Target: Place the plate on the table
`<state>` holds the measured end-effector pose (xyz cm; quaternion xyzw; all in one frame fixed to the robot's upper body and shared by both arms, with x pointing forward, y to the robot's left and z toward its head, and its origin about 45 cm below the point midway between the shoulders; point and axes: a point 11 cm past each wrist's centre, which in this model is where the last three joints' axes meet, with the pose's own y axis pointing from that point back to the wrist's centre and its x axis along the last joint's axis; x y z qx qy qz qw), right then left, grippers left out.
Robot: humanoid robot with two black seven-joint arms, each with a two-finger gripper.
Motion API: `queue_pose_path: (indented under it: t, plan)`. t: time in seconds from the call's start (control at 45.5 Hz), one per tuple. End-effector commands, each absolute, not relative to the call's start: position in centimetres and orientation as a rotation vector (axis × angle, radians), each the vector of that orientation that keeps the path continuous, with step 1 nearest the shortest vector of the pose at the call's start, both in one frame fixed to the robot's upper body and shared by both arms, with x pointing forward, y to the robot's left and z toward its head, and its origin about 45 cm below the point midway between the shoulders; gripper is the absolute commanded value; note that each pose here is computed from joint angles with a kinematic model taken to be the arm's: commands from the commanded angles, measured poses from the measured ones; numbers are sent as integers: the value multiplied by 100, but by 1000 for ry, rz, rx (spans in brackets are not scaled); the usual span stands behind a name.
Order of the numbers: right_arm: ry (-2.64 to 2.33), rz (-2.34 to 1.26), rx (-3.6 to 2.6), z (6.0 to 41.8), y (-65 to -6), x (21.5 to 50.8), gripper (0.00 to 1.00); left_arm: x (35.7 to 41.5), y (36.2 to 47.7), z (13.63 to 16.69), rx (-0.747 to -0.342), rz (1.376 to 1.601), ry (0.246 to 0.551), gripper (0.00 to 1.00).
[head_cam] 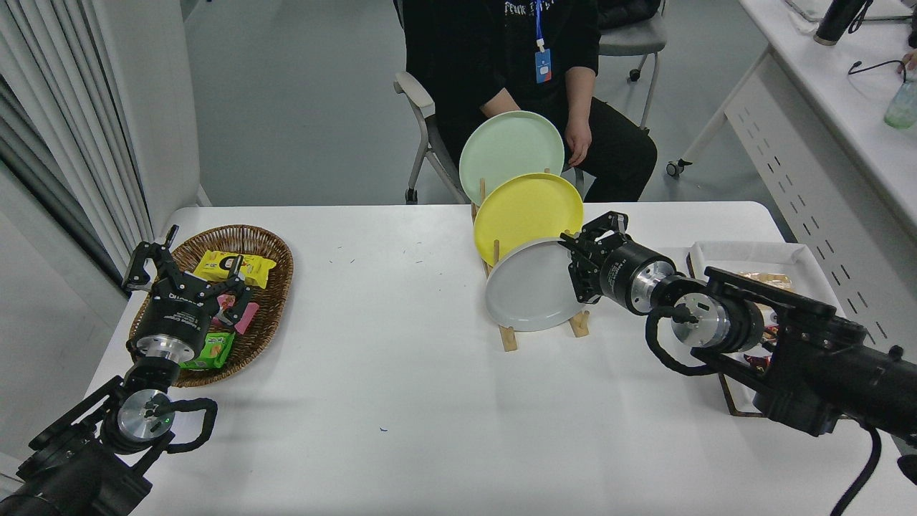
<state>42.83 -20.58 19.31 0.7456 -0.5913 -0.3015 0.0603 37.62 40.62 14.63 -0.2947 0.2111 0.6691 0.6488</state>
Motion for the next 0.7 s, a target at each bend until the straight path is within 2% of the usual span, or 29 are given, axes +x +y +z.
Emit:
queue_pose_path:
  t: [0.0,0.681]
  plan:
    - [-1800,-963,2234,1970,-2045,4229,0,3764,4061,1465,-670,1520,480,98]
    - [-1813,-1020,2284,2213,-1903,4199,0,3764,4061,1465,-670,1520,480,98]
